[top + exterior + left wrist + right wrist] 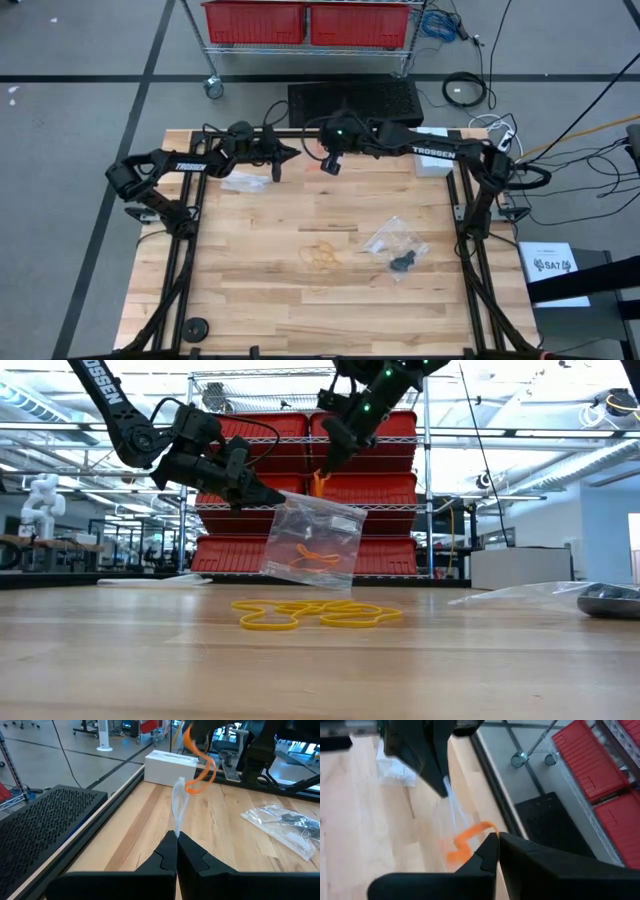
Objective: Sort rubber bands
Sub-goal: Put the orange rubber band into the open transparent zip bag
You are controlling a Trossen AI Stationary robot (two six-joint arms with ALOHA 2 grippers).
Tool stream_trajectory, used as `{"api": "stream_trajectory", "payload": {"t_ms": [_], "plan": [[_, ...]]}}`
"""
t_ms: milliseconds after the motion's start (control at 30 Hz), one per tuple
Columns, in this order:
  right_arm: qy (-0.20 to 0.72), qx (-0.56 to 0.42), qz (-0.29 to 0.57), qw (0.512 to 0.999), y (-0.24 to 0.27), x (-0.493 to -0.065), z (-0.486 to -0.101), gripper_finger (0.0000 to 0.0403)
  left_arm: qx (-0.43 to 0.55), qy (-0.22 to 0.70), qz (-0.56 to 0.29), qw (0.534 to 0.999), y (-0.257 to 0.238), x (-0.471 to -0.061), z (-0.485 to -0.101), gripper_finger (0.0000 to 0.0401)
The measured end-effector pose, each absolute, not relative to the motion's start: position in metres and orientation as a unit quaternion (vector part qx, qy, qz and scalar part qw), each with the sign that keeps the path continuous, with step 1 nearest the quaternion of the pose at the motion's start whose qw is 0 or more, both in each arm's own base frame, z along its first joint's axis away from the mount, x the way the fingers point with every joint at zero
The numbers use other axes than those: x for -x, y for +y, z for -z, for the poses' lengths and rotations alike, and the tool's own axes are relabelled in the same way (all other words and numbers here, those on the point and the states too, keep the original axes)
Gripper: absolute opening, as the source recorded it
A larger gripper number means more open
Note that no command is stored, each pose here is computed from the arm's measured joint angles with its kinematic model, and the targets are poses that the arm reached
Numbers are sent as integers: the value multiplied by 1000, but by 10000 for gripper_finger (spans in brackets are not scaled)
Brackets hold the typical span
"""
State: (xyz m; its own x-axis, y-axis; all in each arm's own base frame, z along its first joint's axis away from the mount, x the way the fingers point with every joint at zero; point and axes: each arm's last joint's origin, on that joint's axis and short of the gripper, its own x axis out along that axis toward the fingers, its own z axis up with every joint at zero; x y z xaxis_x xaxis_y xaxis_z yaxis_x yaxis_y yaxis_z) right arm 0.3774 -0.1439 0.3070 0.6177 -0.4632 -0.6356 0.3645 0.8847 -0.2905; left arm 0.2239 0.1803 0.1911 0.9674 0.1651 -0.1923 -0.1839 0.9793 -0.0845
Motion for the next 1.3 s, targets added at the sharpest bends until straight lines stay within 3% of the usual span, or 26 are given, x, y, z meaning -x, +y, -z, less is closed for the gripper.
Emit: {"api": "stream_trajectory", "payload": {"t_ms": [300,900,1300], "plan": [[410,92,225,879,-149,-387,-283,0,52,91,-71,992,179,-225,-191,0],[403,176,241,865,-151,-391,-288,0,50,91,-70,992,178,-225,-191,0],[377,168,251,876,-148,-385,-310,0,50,92,-70,992,178,-225,-191,0]]}}
